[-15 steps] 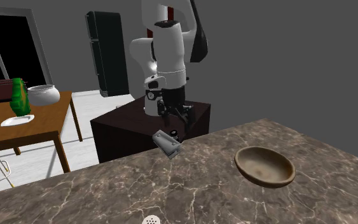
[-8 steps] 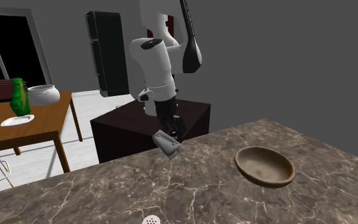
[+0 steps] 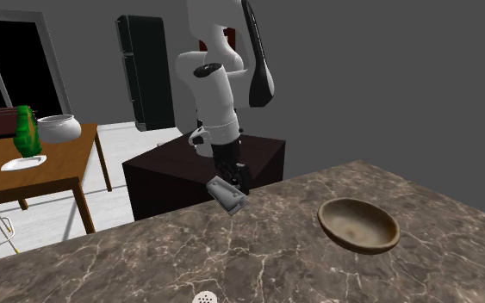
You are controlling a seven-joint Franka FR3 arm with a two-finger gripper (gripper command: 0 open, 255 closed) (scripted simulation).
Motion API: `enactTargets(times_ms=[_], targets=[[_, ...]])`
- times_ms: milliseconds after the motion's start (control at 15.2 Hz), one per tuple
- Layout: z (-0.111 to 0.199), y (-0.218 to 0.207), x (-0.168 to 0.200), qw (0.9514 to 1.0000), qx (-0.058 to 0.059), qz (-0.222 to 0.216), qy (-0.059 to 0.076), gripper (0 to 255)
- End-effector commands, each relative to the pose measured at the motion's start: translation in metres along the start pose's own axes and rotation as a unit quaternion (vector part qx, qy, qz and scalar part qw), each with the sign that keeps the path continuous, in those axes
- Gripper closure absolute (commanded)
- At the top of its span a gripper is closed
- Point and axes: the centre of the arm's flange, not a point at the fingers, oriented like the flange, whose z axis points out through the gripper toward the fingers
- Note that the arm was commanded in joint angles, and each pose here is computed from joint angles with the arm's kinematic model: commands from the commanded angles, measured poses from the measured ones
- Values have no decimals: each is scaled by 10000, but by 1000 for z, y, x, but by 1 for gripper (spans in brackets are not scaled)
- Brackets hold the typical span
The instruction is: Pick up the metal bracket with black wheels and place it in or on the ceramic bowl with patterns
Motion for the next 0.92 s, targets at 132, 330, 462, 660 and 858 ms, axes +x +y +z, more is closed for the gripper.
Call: enactTargets(times_ms=[132, 330, 462, 660, 858], targets=[[0, 0, 0, 10000, 0, 0, 0, 0], [0, 0, 0, 10000, 0, 0, 0, 255], [0, 0, 0, 10000, 0, 0, 0, 255], [0, 0, 0, 10000, 0, 0, 0, 255], [0, 0, 0, 10000, 1, 0, 0, 255]])
